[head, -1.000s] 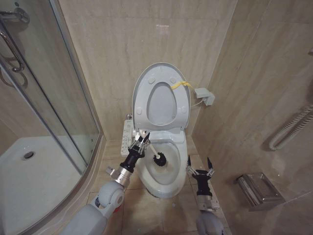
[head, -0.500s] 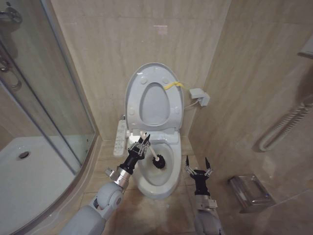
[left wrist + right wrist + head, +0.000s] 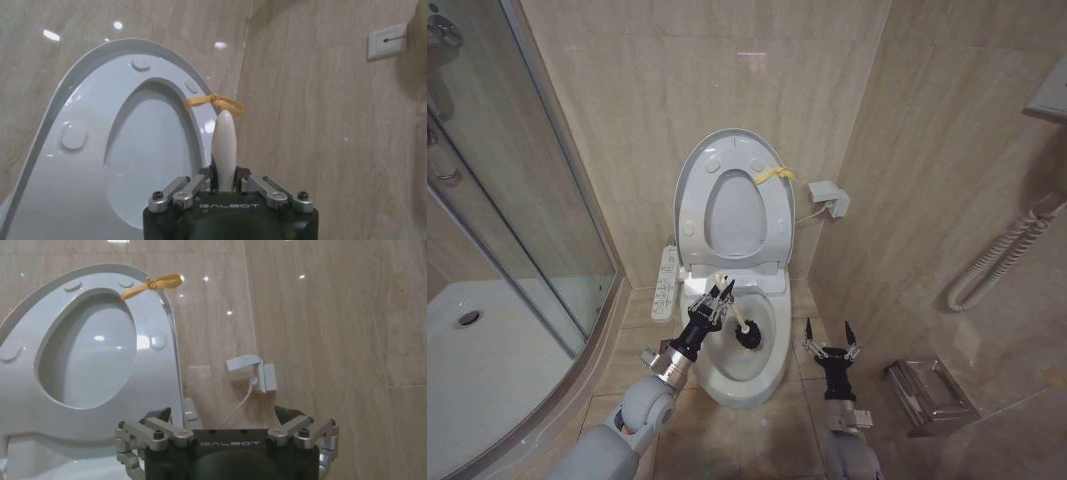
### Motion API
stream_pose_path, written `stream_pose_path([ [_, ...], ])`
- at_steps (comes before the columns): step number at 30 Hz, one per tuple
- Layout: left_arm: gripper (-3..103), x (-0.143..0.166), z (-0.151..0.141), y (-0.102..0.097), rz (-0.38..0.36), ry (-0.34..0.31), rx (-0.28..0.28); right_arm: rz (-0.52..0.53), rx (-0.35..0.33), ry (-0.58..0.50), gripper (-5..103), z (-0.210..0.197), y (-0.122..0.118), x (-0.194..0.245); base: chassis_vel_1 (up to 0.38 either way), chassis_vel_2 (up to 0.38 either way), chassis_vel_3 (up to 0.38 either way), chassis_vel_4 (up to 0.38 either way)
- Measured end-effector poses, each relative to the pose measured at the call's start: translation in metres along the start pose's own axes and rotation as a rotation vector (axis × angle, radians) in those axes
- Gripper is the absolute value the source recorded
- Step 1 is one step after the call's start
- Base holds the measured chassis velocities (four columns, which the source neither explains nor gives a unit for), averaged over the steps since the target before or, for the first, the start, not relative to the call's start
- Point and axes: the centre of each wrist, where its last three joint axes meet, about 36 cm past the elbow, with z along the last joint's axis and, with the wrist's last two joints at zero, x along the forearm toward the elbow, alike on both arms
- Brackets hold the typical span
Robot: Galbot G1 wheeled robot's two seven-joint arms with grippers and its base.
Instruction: Open the toilet lid, clean the toilet bowl with a toilet brush, close the toilet lid, and flush.
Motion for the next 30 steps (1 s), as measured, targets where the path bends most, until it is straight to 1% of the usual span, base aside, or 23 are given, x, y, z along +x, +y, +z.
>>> stream_pose_path([
  [8, 19, 0.004, 0.000, 0.002, 0.033, 0.002, -0.010, 0.031, 0.013, 0.011, 100, 0.000, -0.001, 0.000, -0.073, 0.063, 0.080, -0.063],
  [11, 19, 0.008, 0.001, 0.005, 0.064, 0.012, -0.016, 0.038, 0.020, 0.014, 100, 0.000, 0.000, 0.000, -0.114, 0.099, 0.114, -0.109],
  [12, 19, 0.008, 0.001, 0.005, 0.064, 0.012, -0.016, 0.038, 0.020, 0.014, 100, 0.000, 0.000, 0.000, -0.106, 0.092, 0.088, -0.102],
  [15, 19, 0.016, 0.010, 0.010, 0.112, 0.037, -0.023, 0.040, 0.022, 0.016, 100, 0.000, 0.001, 0.000, -0.053, 0.064, 0.005, -0.042],
  [16, 19, 0.016, 0.010, 0.010, 0.112, 0.037, -0.023, 0.040, 0.022, 0.016, 100, 0.000, 0.001, 0.000, -0.041, 0.050, 0.005, -0.012],
  [19, 19, 0.025, 0.032, 0.022, 0.178, 0.060, -0.030, 0.042, 0.022, 0.017, 100, 0.000, 0.001, 0.001, 0.015, -0.017, -0.011, 0.017],
  [20, 19, 0.025, 0.032, 0.022, 0.178, 0.060, -0.030, 0.042, 0.022, 0.017, 100, 0.000, 0.001, 0.001, 0.044, -0.050, -0.032, 0.050],
  [23, 19, 0.023, 0.058, 0.035, 0.184, 0.077, -0.056, 0.042, 0.022, 0.018, 100, 0.000, 0.001, 0.001, 0.035, -0.026, -0.019, 0.034],
  [24, 19, 0.023, 0.058, 0.035, 0.184, 0.077, -0.056, 0.042, 0.022, 0.018, 100, 0.000, 0.001, 0.001, 0.000, 0.000, 0.000, 0.000],
  [27, 19, 0.016, 0.089, 0.045, 0.185, 0.094, -0.085, 0.036, 0.018, 0.010, 100, -0.002, 0.002, 0.002, 0.000, 0.000, 0.000, 0.000],
  [28, 19, 0.016, 0.089, 0.045, 0.185, 0.094, -0.085, 0.036, 0.018, 0.010, 100, -0.002, 0.002, 0.002, 0.000, 0.000, 0.000, 0.000],
  [30, 19, 0.010, 0.103, 0.047, 0.185, 0.107, -0.093, 0.022, 0.006, -0.010, 100, -0.009, 0.007, 0.002, 0.000, 0.000, 0.000, 0.000],
])
